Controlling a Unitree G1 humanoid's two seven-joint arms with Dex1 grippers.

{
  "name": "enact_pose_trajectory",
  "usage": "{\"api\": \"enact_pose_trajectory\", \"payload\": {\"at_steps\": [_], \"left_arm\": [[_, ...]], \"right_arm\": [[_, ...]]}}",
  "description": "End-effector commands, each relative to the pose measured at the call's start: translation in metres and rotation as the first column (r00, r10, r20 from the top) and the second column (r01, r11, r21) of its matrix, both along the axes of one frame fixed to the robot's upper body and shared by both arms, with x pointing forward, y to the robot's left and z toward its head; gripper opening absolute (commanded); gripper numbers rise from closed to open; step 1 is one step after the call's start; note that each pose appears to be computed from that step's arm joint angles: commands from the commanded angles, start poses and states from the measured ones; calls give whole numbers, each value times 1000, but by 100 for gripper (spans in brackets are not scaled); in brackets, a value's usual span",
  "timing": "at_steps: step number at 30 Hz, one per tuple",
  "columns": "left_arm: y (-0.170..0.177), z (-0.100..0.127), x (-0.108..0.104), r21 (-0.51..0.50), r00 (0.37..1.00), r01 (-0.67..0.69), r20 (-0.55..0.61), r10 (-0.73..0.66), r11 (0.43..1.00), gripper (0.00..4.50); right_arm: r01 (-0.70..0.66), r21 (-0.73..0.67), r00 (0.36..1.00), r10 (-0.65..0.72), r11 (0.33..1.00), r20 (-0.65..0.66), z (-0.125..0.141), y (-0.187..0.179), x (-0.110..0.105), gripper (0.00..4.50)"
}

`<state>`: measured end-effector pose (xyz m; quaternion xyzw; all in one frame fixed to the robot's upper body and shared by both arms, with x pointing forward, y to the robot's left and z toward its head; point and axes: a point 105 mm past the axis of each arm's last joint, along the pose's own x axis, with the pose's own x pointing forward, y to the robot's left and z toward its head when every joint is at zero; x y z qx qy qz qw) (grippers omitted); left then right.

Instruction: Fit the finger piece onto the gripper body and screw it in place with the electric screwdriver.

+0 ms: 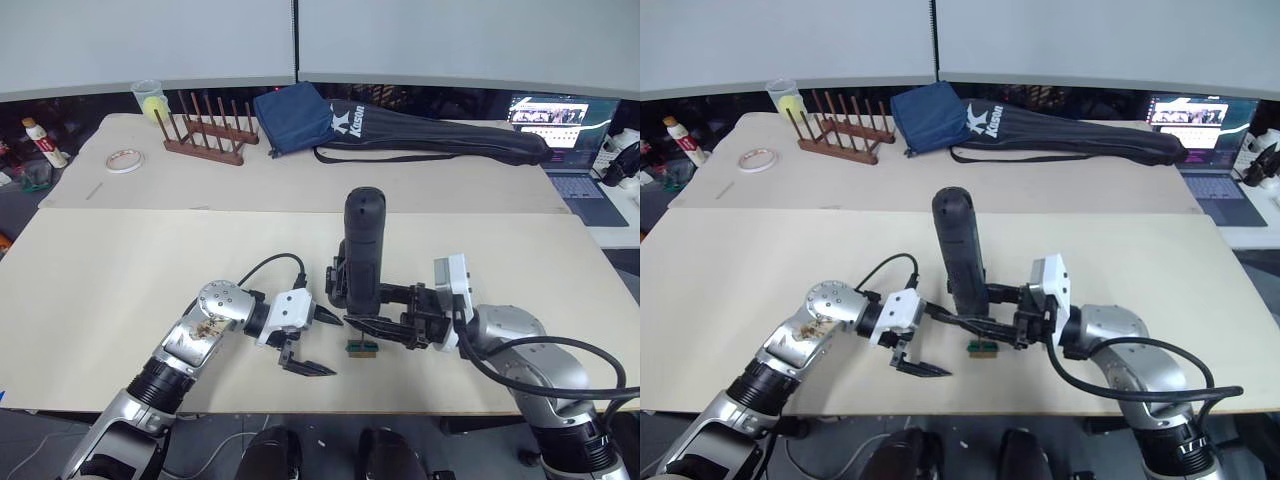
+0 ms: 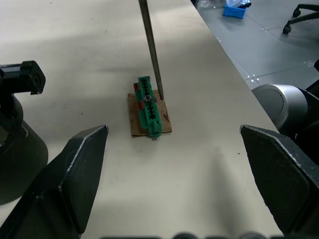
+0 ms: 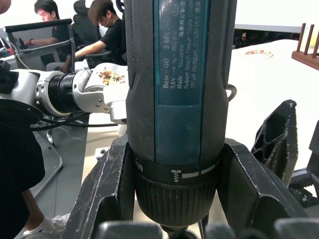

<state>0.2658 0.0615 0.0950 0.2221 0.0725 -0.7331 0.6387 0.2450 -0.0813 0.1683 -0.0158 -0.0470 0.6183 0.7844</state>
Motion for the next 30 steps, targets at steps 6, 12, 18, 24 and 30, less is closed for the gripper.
{"api": "enact_pose_trajectory", "payload": {"at_steps": [6, 12, 18, 24, 30], "left_arm": [[-7, -3, -5, -13, 1000, 15, 6, -15, 1000, 450], [-7, -6, -3, -12, 1000, 1, 0, -1, 1000, 450], [-6, -5, -2, -14, 1000, -5, 0, 5, 1000, 450], [-6, -4, -1, -17, 1000, -11, 4, 11, 1000, 450], [-7, -3, 0, -21, 1000, -11, 7, 11, 1000, 450]], "right_arm": [[-6, 69, 991, -3, 998, 131, 34, 1, -8, 190], [7, 59, 991, -14, 998, 130, 29, 0, -6, 190], [25, 61, 990, -33, 998, 136, 28, 0, -2, 190], [25, 53, 991, -32, 998, 130, 23, 0, -3, 190], [31, 53, 990, -38, 998, 133, 22, 0, -2, 190]]}}
